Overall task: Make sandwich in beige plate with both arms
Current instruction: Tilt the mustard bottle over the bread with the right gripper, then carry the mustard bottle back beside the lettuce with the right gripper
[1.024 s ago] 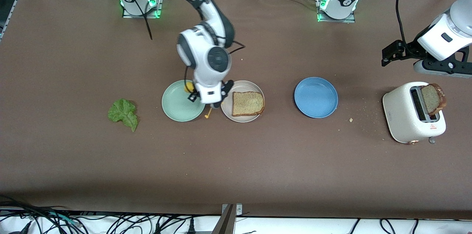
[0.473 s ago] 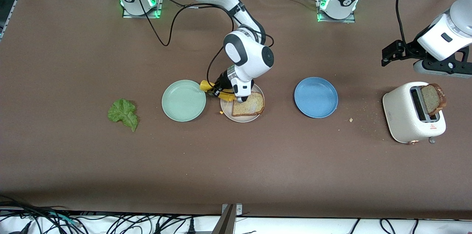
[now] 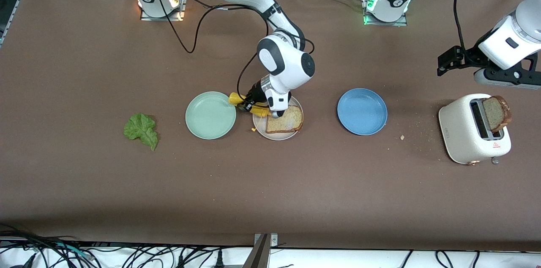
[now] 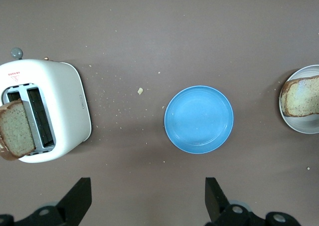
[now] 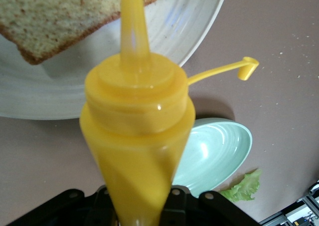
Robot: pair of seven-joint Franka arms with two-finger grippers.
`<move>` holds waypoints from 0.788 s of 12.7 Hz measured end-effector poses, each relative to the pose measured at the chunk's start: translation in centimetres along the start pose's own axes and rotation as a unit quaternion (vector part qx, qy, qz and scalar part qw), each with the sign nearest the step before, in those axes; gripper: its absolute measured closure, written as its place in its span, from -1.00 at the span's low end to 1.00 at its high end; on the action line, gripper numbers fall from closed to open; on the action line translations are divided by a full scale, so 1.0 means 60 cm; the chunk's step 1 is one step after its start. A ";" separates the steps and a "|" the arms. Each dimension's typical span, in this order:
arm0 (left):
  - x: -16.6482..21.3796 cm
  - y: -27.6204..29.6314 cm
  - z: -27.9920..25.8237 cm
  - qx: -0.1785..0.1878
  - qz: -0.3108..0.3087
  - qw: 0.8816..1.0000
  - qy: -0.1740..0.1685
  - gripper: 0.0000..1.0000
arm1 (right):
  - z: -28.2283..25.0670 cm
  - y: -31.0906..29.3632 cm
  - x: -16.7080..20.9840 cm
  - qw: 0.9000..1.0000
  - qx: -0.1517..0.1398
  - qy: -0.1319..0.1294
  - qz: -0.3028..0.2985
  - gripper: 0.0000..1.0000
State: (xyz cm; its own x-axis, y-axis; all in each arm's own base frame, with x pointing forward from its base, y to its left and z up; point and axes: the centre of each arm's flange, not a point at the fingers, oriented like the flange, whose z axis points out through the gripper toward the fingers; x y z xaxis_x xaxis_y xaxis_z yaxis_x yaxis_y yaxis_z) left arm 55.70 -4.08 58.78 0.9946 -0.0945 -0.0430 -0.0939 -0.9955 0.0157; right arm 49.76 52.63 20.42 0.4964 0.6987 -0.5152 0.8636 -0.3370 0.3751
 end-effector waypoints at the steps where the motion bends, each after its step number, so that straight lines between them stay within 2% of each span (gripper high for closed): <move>1: 0.000 0.000 0.000 0.000 0.000 1.000 0.000 -1.00 | -0.002 0.002 -0.002 1.000 0.001 0.001 -0.001 0.54; 2: 0.000 0.000 0.000 0.000 0.000 1.000 0.000 -1.00 | -0.007 0.012 -0.007 1.000 0.004 0.006 -0.001 0.54; 4: 0.000 -0.001 0.000 0.000 -0.001 1.000 0.000 -1.00 | -0.020 0.060 -0.034 0.999 0.028 0.037 0.003 0.54; 7: 0.000 -0.004 0.001 0.000 -0.002 1.000 0.000 -1.00 | -0.036 0.185 -0.128 0.990 0.097 0.096 0.024 0.54; 10: 0.000 -0.004 0.001 0.000 -0.002 1.000 0.000 -1.00 | -0.025 0.283 -0.235 0.976 0.164 0.140 0.029 0.54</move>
State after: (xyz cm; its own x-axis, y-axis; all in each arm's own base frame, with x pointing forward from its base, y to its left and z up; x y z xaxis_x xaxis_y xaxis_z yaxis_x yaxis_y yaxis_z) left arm 55.74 -3.83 58.73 0.9950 -0.0900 -0.0440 -0.0894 -0.9959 0.0157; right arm 57.28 38.01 35.17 0.5412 0.8022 -0.2520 0.8394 -0.5330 0.1061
